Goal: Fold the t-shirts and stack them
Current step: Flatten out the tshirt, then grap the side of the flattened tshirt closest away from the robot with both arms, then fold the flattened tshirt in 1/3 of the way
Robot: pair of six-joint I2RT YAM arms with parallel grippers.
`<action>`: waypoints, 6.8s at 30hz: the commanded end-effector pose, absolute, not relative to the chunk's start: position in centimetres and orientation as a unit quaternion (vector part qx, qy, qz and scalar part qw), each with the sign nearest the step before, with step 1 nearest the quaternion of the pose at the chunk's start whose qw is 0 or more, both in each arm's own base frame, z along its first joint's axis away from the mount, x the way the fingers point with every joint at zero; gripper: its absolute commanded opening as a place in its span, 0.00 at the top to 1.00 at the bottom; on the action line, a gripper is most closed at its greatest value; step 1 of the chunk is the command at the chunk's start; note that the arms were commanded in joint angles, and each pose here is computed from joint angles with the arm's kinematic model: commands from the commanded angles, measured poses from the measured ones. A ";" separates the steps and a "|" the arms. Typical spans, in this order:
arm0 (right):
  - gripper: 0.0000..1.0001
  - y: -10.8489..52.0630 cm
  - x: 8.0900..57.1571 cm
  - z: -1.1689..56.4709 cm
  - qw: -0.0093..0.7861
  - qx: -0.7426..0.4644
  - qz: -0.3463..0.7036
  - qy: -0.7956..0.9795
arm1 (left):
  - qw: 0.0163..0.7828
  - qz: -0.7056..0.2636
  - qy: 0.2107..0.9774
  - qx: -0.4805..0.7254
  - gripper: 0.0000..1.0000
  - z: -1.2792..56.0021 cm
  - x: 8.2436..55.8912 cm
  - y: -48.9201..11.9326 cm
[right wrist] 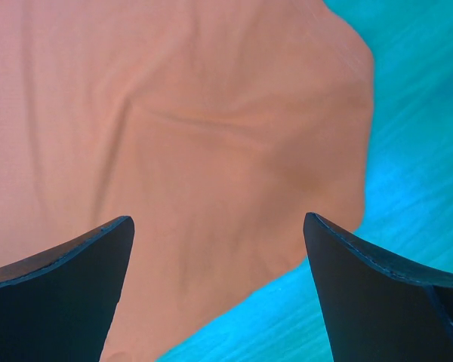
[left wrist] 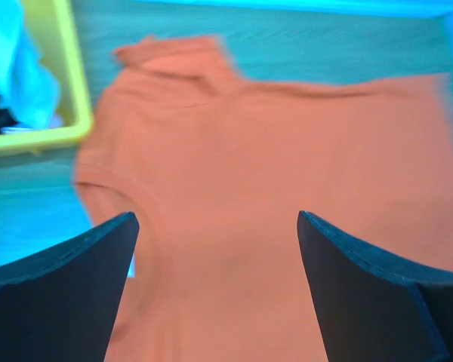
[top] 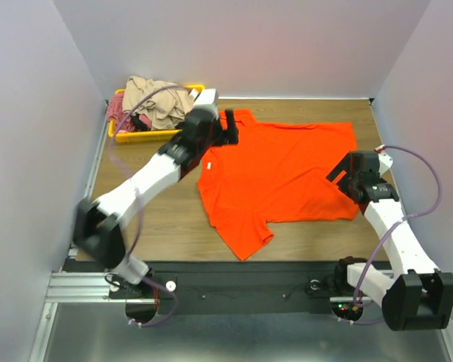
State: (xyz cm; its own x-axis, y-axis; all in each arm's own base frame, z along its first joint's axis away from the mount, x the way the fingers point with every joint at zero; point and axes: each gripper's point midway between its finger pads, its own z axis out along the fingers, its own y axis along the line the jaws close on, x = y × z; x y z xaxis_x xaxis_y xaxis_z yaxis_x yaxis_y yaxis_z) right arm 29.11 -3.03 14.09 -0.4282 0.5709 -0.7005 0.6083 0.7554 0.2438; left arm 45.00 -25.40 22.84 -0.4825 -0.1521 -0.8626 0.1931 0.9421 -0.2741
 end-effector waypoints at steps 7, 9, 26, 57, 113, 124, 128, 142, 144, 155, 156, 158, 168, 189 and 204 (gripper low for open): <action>0.00 -4.3 25.1 12.0 0.402 0.413 -0.042 0.816 | 0.425 -0.300 0.854 0.024 0.01 15.2 22.2 -28.1; 0.00 -4.5 24.7 11.6 0.399 0.418 -0.050 0.815 | 0.388 -0.315 0.864 0.059 0.01 13.7 17.6 -29.3; 0.00 -5.6 23.4 10.1 0.393 0.463 -0.074 0.791 | 0.264 -0.216 0.931 0.127 0.17 4.0 7.9 -31.9; 0.00 -8.0 22.2 9.1 0.382 0.521 -0.111 0.755 | 0.235 -0.088 0.960 0.125 1.00 0.7 12.0 -28.7; 0.91 -5.3 24.8 3.8 0.333 0.500 -0.016 0.799 | 0.271 -0.224 0.929 0.113 1.00 8.7 17.5 -29.8; 1.00 -5.3 26.7 5.7 0.347 0.465 -0.010 0.814 | 0.328 -0.247 0.908 0.084 1.00 12.6 23.0 -30.4; 1.00 -5.4 27.3 6.4 0.354 0.459 -0.011 0.815 | 0.354 -0.258 0.896 0.069 1.00 14.3 25.3 -30.5; 1.00 -7.2 31.0 8.1 0.361 0.449 -0.048 0.816 | 0.396 -0.256 0.882 -0.004 1.00 17.0 34.8 -30.1; 1.00 -7.4 31.5 8.1 0.360 0.450 -0.052 0.815 | 0.402 -0.254 0.880 -0.012 1.00 17.3 36.3 -29.9; 1.00 -8.7 34.9 7.8 0.350 0.450 -0.080 0.818 | 0.425 -0.233 0.875 0.012 1.00 17.0 42.5 -29.8; 1.00 -8.8 35.3 7.8 0.350 0.447 -0.082 0.819 | 0.429 -0.230 0.873 0.024 1.00 16.9 43.3 -30.0; 1.00 -9.1 35.9 7.9 0.354 0.442 -0.087 0.820 | 0.429 -0.239 0.870 0.040 1.00 17.0 44.2 -30.2; 0.99 -9.2 37.5 6.9 0.354 0.419 -0.088 0.832 | 0.432 -0.231 0.860 0.145 1.00 15.6 49.7 -31.1; 0.12 -9.6 39.5 8.0 0.367 0.393 -0.094 0.838 | 0.422 -0.226 0.876 0.063 0.01 15.9 46.2 -26.9; 0.00 -5.7 36.5 2.9 0.290 0.353 -0.021 0.889 | 0.357 -0.175 0.917 -0.025 0.51 6.0 39.0 -21.8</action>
State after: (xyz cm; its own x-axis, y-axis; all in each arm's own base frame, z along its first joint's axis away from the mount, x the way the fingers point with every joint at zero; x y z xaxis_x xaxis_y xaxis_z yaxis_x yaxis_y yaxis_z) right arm 36.32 -6.68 4.29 -0.5471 0.6138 -0.5691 0.6681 0.7298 0.1448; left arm 38.49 -22.62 5.95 -0.7744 -0.1152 -0.6221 0.1340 0.9311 -0.3392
